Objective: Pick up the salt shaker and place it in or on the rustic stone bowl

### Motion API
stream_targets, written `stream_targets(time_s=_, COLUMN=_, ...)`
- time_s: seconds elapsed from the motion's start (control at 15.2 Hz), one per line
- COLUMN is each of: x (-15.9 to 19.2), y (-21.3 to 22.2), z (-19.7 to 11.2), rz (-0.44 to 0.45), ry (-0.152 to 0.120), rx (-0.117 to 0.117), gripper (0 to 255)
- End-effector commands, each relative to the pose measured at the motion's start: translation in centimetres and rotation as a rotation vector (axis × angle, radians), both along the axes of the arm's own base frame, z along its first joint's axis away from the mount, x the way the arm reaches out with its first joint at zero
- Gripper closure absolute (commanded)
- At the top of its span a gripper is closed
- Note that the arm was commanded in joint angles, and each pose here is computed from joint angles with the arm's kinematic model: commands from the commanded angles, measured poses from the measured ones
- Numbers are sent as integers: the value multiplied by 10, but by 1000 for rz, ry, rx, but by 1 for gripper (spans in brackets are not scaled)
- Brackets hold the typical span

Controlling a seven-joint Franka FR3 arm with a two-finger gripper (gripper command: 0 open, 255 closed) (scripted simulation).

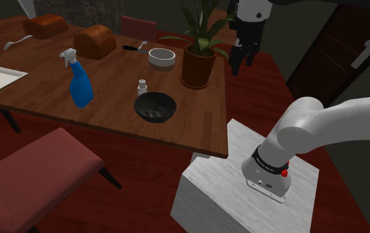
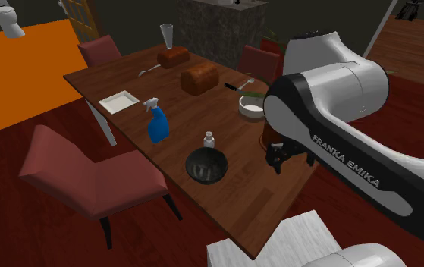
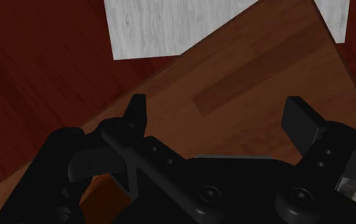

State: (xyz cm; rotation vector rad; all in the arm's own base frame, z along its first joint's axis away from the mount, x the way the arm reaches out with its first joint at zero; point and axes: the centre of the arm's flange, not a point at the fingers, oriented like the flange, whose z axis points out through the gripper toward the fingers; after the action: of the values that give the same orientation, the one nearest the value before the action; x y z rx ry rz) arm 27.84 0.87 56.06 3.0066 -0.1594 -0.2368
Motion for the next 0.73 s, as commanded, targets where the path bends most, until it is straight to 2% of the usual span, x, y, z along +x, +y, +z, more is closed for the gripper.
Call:
stream_targets(time_s=0.0, x=0, y=0, z=0, rz=0, ry=0, rx=0, gripper=0)
stream_targets(time_s=0.66, x=109, y=29, z=-52, rz=32, ry=-43, rx=33, gripper=0)
